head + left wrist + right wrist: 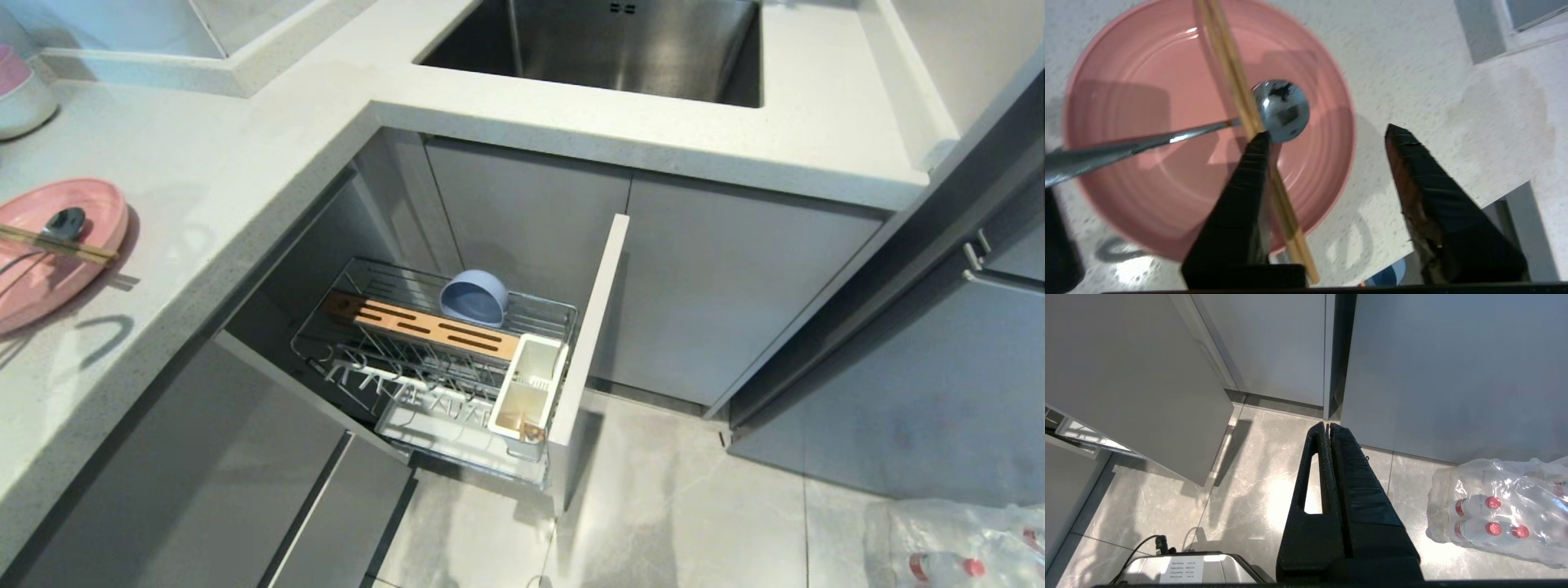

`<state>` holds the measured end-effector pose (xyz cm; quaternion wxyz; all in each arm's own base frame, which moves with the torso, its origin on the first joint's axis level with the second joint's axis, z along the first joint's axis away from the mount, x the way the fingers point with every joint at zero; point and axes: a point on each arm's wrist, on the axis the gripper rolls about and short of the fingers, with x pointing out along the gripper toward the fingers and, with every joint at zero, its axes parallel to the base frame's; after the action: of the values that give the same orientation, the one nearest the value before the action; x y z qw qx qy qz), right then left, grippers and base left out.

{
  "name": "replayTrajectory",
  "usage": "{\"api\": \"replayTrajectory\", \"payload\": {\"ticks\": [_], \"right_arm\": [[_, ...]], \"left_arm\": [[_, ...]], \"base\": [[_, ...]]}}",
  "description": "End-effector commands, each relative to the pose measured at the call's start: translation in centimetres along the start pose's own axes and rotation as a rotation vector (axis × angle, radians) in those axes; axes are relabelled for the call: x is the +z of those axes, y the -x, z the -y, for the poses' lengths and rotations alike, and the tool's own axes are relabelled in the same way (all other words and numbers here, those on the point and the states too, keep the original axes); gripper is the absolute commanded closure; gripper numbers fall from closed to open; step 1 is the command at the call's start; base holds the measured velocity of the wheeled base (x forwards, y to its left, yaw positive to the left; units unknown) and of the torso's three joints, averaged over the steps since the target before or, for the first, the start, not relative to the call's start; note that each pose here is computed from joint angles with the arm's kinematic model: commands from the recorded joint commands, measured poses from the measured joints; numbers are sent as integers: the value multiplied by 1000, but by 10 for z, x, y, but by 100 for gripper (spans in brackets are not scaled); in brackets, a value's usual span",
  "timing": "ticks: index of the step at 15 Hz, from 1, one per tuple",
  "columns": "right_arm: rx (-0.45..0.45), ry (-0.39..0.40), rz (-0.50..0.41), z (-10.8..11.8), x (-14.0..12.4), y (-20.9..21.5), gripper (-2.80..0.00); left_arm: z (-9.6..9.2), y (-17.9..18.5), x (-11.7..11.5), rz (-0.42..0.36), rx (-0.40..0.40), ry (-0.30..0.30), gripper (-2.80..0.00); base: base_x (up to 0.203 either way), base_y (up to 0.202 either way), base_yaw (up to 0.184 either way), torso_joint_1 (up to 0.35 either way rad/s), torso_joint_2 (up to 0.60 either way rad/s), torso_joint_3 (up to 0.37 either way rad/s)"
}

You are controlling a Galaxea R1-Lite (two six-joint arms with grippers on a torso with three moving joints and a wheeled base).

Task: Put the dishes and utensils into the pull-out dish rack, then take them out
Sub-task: Pick up the chopsticks and place it in the cupboard

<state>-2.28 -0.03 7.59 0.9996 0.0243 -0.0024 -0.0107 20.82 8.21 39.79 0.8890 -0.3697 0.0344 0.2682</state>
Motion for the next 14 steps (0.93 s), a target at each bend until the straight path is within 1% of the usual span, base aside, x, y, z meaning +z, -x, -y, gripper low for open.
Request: {"api": "replayTrajectory", "payload": {"ticks": [1, 2, 4, 6, 8, 10, 11, 12, 13, 14], "right_arm": [[0, 0, -1, 0, 0, 0, 0], [0, 0, -1, 0, 0, 0, 0], [0, 0, -1, 0, 0, 0, 0], [0, 0, -1, 0, 0, 0, 0], [0, 0, -1, 0, 0, 0, 0], [0, 0, -1, 0, 0, 0, 0], [0, -1, -1, 0, 0, 0, 0], [0, 0, -1, 0, 0, 0, 0], [0, 0, -1, 0, 0, 0, 0], [0, 0, -1, 0, 0, 0, 0]], "left_arm": [[4, -13, 0, -8, 2, 3, -280], [6, -16, -3, -22, 4, 1, -280], [3, -24, -9, -66, 39, -7, -280], [4, -27, -10, -76, 47, -6, -280], [2, -24, -11, -105, 78, -9, -280], [-3, -28, -17, -159, 130, -15, -280], [-8, -30, -22, -188, 163, -5, -280], [-18, -36, -32, -233, 213, 9, -280], [-26, -41, -39, -266, 241, 22, -280], [-27, -43, -39, -267, 227, 36, -280]], "base": [[0, 0, 0, 0, 0, 0], [0, 0, 0, 0, 0, 0], [0, 0, 0, 0, 0, 0], [0, 0, 0, 0, 0, 0], [0, 0, 0, 0, 0, 0], [0, 0, 0, 0, 0, 0], [0, 0, 0, 40, 3, 3], [0, 0, 0, 0, 0, 0], [0, 0, 0, 0, 0, 0], [0, 0, 0, 0, 0, 0]]}}
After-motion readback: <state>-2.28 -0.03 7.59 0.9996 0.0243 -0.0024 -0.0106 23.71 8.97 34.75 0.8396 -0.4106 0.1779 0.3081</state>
